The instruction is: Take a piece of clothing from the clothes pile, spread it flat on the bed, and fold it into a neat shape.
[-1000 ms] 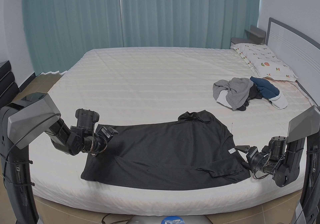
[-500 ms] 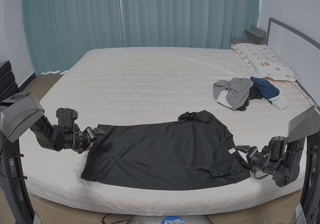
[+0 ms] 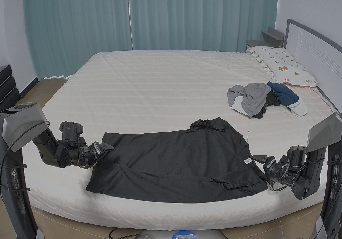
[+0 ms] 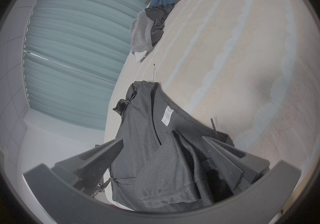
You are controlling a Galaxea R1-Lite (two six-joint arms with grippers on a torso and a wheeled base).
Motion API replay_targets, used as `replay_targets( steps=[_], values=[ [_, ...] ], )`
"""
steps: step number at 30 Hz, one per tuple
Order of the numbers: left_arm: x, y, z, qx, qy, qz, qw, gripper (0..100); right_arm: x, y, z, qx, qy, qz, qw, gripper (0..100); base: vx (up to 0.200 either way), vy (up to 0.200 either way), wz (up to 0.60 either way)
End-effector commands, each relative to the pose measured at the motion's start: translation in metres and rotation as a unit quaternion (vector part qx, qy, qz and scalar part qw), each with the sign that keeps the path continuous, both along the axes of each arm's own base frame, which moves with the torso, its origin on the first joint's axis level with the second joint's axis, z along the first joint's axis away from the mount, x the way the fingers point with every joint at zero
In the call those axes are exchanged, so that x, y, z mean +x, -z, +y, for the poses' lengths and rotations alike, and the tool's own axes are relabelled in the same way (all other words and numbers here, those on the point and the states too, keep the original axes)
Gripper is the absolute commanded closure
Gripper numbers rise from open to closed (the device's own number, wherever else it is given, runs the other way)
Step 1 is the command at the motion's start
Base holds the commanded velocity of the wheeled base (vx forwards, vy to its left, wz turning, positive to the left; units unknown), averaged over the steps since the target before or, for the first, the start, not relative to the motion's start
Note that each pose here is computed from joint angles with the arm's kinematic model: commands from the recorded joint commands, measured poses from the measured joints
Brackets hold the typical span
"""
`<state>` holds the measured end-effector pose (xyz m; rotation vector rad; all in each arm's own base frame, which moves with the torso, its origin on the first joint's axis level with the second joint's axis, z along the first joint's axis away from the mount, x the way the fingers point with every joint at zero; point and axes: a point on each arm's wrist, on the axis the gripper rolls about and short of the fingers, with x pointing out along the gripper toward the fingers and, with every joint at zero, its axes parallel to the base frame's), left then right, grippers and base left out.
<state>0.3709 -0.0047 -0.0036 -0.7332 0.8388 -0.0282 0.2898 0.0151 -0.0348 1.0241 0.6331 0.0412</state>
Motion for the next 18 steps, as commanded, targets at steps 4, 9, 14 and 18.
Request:
replay_targets(
  steps=[4, 9, 14, 18],
  values=[
    [-0.009, 0.006, -0.003, 0.011, 0.014, 0.014, 0.9997, 100, 0.001, -0.001, 0.0, 0.0, 0.0, -0.006, 1.0, 0, 0.0, 0.0, 0.0],
    [-0.014, 0.009, -0.003, 0.033, 0.029, 0.015, 0.9989, 100, 0.001, -0.001, 0.0, 0.0, 0.0, -0.006, 1.0, 0, 0.0, 0.0, 0.0],
    [-0.018, 0.009, -0.003, 0.034, 0.027, 0.022, 0.9988, 100, 0.001, -0.001, 0.0, 0.0, -0.001, -0.006, 1.0, 0, 0.0, 0.0, 0.0],
    [-0.023, 0.001, -0.002, 0.033, 0.025, 0.017, 0.999, 100, 0.001, -0.003, 0.0, 0.0, 0.0, -0.009, 1.0, 0, 0.0, 0.0, 0.0]
  ],
)
